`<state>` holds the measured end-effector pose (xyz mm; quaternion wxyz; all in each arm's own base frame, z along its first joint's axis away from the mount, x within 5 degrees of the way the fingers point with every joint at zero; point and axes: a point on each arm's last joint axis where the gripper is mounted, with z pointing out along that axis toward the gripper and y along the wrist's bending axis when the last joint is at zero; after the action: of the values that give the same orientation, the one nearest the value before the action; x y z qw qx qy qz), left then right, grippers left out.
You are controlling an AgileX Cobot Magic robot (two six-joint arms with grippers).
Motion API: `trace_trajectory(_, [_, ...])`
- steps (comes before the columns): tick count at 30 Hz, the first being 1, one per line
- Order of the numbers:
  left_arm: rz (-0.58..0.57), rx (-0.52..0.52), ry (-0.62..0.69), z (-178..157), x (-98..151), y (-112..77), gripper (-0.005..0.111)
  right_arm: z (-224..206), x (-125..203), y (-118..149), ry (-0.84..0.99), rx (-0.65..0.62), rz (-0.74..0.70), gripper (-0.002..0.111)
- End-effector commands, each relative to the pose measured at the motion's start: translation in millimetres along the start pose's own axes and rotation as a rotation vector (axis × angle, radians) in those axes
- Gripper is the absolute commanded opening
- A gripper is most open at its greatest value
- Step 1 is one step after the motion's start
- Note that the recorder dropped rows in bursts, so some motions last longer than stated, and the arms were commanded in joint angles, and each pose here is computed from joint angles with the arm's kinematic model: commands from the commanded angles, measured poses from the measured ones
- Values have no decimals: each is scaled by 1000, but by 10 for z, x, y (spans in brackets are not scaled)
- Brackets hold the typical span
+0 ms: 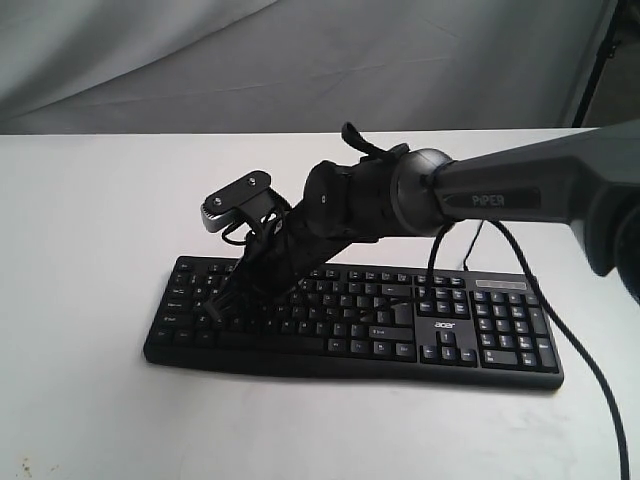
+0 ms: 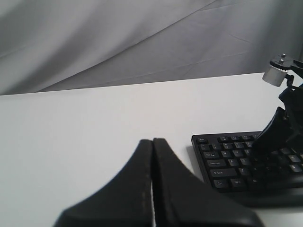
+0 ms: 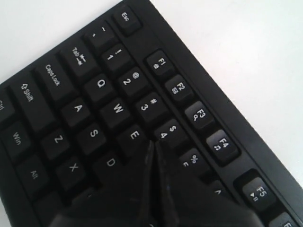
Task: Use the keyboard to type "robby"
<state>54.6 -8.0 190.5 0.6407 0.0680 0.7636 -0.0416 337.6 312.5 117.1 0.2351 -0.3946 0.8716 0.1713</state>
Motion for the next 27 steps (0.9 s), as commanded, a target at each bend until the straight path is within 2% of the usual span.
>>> trace_trajectory(1, [3,5,-7,1,6,-3,0,12,-6,9,-5,3,-14,0])
trace_trajectory(7, [3,5,-7,1,6,-3,0,-306,-98,-54,-54,23,24,0])
trace_trajectory(15, [3,5,-7,1,6,-3,0,-724,326,-231,-61,98,138,0])
trace_trajectory(27, [3,5,-7,1,6,-3,0,-580,499,-352,-24,127,166,0])
